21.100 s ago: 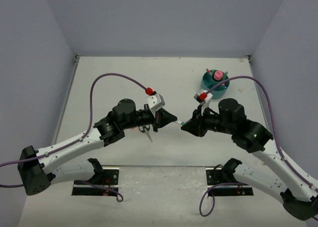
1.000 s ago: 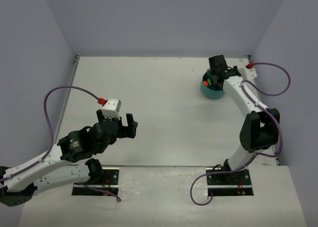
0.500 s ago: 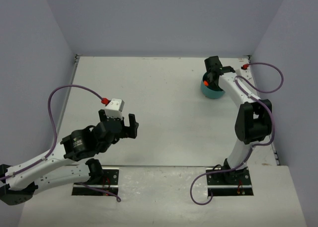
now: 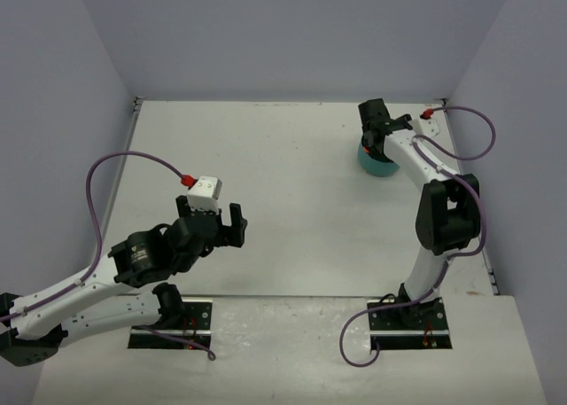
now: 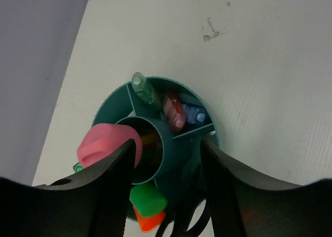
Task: Sort the stationery into containers
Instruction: Place the scissors in the storage box, then reset both arms
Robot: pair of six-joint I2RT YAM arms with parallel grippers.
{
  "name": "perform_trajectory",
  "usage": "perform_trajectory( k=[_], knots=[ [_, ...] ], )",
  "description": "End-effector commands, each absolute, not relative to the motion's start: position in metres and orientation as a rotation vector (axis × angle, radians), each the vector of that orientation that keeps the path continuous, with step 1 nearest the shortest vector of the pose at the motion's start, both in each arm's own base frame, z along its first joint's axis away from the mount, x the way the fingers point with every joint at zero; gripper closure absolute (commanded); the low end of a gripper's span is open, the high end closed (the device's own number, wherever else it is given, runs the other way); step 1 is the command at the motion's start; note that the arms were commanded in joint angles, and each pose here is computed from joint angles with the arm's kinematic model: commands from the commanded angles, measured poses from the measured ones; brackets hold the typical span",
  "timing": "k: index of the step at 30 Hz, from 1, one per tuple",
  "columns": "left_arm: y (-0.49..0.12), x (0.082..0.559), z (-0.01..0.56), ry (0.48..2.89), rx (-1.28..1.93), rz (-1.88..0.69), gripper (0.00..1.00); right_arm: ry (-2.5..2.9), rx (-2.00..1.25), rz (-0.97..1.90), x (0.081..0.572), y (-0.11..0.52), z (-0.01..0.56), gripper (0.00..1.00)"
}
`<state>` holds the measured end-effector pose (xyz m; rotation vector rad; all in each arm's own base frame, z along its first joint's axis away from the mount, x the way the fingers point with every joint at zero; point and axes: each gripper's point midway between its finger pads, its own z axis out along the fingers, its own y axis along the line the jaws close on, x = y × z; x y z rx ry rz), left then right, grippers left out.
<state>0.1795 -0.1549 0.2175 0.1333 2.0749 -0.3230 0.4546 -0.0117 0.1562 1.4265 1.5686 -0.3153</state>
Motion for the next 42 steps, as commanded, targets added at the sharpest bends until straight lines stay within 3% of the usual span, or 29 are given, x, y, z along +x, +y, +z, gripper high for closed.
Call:
perform_trajectory(
  k=[1,6,8,10,11,17,26,30,33,35,38,42],
  knots=[
    [-0.153,0.182,0.221,2.052,0.140,-0.309,0.00,1.521,1.406,-0.214,0.460,-0.007,0.180,0.39],
    [-0.141,0.187,0.226,2.036,0.059,-0.262,0.00,1.492,1.350,-0.151,0.438,-0.012,0.213,0.34],
    [-0.133,0.188,0.224,2.043,-0.002,-0.218,0.00,1.560,1.222,-0.167,0.422,-0.014,0.220,0.23],
    [-0.119,0.191,0.225,2.033,-0.076,-0.152,0.00,1.609,1.000,-0.086,0.416,-0.005,0.255,0.03],
    [-0.112,0.192,0.226,2.026,-0.115,-0.117,0.00,1.627,0.878,-0.031,0.413,0.004,0.274,0.01],
    [-0.080,0.191,0.232,1.982,-0.291,-0.015,0.00,1.876,0.379,0.164,0.345,0.051,0.290,0.01],
    [-0.075,0.206,0.249,1.897,-0.170,0.136,0.00,1.780,0.123,0.256,0.239,0.055,0.307,0.01],
    [-0.080,0.244,0.248,1.933,-0.190,0.152,0.00,1.860,0.075,0.274,0.222,0.058,0.294,0.01],
    [-0.083,0.279,0.251,1.977,-0.236,-0.062,0.00,1.856,0.089,0.260,0.220,0.054,0.294,0.01],
    [-0.084,0.286,0.267,1.944,-0.240,-0.187,0.00,1.831,0.117,0.242,0.217,0.048,0.297,0.01],
    [-0.047,0.288,0.289,1.823,-0.347,-0.107,0.00,1.768,0.178,0.198,0.212,0.033,0.304,0.01],
    [-0.032,0.276,0.277,1.848,-0.277,-0.055,0.00,1.697,0.160,0.225,0.203,0.032,0.307,0.01]
  ],
)
